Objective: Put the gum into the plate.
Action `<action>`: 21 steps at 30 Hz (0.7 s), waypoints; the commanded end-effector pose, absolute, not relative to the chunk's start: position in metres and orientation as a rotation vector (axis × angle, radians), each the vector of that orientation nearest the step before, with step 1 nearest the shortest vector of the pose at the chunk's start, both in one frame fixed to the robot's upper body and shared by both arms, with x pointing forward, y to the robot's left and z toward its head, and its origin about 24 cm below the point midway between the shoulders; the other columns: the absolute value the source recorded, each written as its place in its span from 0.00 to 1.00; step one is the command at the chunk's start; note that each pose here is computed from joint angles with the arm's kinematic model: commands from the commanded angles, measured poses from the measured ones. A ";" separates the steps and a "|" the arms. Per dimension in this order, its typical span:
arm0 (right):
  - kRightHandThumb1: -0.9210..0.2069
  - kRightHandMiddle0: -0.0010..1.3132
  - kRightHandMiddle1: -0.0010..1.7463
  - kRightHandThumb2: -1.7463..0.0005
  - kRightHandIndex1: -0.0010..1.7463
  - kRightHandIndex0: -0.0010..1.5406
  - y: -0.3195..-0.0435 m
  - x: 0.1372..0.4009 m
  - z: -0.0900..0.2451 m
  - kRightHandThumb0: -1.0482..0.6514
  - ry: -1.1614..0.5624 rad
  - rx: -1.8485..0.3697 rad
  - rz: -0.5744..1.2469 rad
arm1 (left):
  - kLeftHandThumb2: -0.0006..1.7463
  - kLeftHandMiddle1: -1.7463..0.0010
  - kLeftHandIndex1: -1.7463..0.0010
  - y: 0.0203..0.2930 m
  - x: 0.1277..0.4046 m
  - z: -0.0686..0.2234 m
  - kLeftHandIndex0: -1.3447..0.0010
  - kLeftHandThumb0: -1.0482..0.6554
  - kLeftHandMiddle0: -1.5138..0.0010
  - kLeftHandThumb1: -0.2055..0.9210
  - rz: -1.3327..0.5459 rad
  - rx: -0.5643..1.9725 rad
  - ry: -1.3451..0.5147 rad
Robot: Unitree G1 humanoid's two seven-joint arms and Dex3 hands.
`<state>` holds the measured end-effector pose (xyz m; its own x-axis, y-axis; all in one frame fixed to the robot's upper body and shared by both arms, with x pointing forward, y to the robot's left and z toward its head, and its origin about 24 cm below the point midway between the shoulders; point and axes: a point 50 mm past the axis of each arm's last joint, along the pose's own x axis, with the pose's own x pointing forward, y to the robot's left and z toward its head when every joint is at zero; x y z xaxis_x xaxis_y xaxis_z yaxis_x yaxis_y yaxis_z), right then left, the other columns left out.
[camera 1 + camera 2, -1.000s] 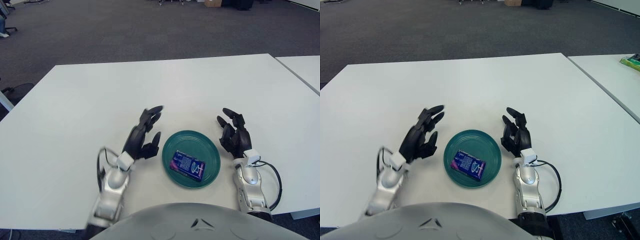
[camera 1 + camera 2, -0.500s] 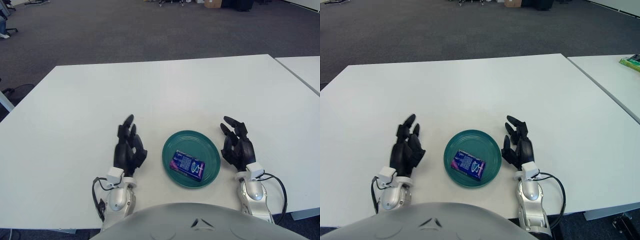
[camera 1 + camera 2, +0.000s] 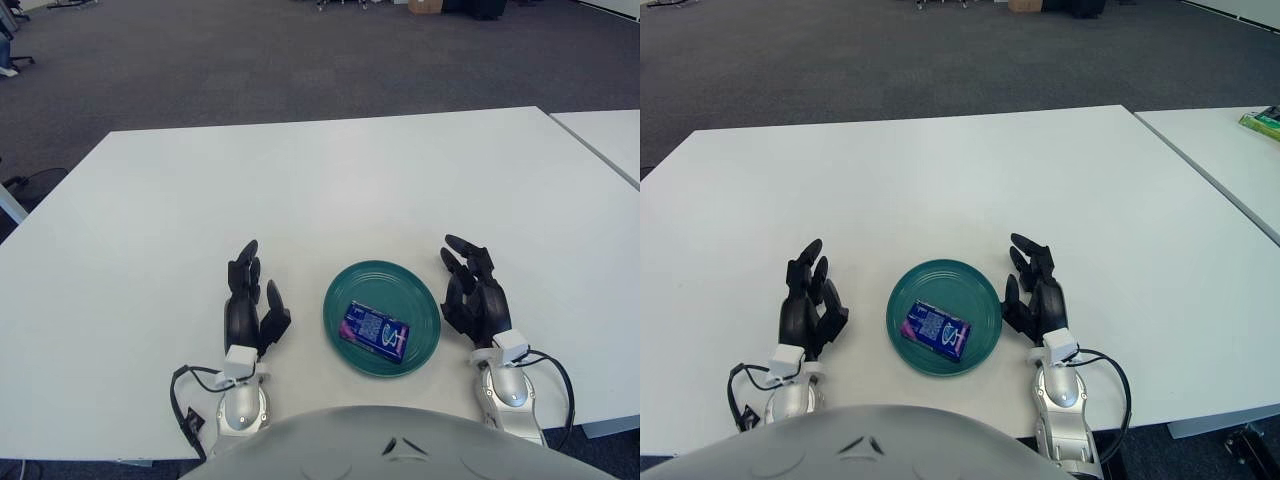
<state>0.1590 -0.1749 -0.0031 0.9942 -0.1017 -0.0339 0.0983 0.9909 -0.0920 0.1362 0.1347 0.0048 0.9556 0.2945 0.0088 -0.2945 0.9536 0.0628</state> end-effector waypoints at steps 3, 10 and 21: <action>0.00 0.00 0.43 0.50 0.00 0.23 -0.177 0.140 -0.031 0.27 0.224 -0.086 -0.109 | 0.54 0.97 0.56 0.142 0.139 -0.002 0.94 0.11 0.74 1.00 0.336 0.097 0.028; 0.00 0.00 0.43 0.50 0.00 0.23 -0.177 0.142 -0.033 0.26 0.235 -0.102 -0.105 | 0.54 0.98 0.57 0.147 0.141 -0.003 0.97 0.12 0.75 1.00 0.319 0.105 0.039; 0.00 0.00 0.42 0.49 0.00 0.21 -0.176 0.150 -0.035 0.27 0.239 -0.107 -0.104 | 0.52 0.98 0.55 0.152 0.150 0.000 0.95 0.13 0.72 1.00 0.229 0.068 0.041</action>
